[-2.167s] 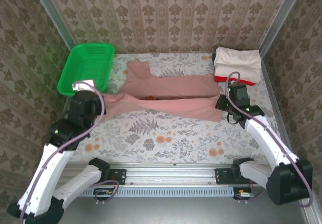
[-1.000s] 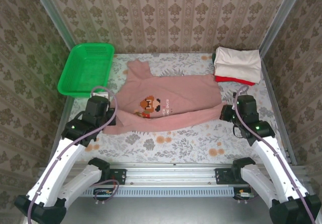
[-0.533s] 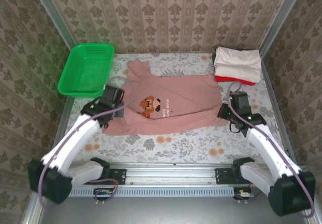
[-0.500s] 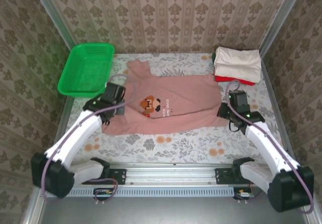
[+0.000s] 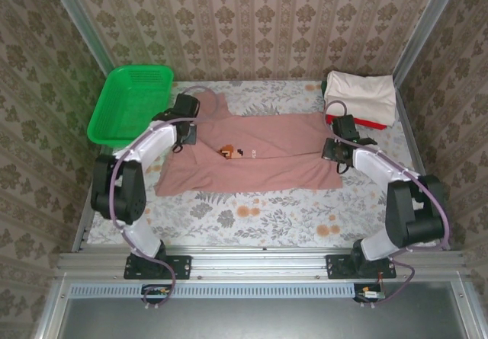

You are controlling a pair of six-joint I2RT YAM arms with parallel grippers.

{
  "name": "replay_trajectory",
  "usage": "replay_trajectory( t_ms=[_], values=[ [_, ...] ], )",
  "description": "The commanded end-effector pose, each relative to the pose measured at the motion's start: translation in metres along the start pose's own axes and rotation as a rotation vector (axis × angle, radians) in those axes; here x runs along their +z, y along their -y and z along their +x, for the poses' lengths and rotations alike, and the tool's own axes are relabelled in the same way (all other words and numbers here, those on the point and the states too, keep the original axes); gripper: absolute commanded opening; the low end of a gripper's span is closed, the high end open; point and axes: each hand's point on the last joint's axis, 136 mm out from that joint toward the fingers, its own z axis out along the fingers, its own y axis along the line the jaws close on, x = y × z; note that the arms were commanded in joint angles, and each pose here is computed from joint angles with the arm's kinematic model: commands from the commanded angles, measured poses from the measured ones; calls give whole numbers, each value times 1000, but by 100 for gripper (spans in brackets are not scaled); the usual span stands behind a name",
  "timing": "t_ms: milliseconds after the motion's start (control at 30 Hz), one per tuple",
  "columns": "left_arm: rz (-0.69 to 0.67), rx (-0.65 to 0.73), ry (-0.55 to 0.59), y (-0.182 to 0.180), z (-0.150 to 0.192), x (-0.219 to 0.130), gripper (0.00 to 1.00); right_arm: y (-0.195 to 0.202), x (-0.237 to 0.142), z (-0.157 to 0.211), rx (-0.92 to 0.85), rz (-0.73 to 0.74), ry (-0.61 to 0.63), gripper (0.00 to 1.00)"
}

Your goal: Fold and stack the t-shirts

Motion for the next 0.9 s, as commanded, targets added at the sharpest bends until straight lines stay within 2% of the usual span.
replay_trajectory(
  t_ms=[0, 67, 100, 167, 233, 300, 367, 400, 533, 633, 800, 867],
  values=[
    [13, 12, -13, 0, -11, 5, 26, 4, 0, -16, -15, 45, 16, 17],
    [13, -4, -25, -3, -14, 6, 45, 8, -3, -18, -19, 76, 4, 25],
    [1, -16, -31, -7, -14, 4, 48, 10, -7, -18, -21, 87, -2, 29],
    [-21, -48, -39, -16, -9, -6, 57, 12, -18, -17, -15, 92, -11, 46],
    [-32, -91, -45, -25, 3, -17, 63, 17, -30, -5, 10, 98, -44, 54],
    [6, -147, -49, -25, 23, -29, 64, 6, -37, 13, 29, 35, -70, 55],
    [115, -186, -43, -10, 47, -33, 66, -17, -35, 35, 17, -68, -89, 57],
    [138, -203, -54, -6, 58, -31, 68, -21, -33, 43, 17, -72, -106, 58],
    [133, -269, -196, -1, 106, -20, 70, -13, -14, 71, 13, 12, -205, 55],
    [77, -305, -292, -8, 135, -7, 70, -1, -13, 87, 26, 86, -261, 53],
    [82, -367, -362, -10, 159, 10, 65, 12, -15, 108, 86, 116, -276, 52],
    [107, -379, -377, -5, 164, 16, 58, 11, -11, 115, 97, 99, -287, 49]
  ],
)
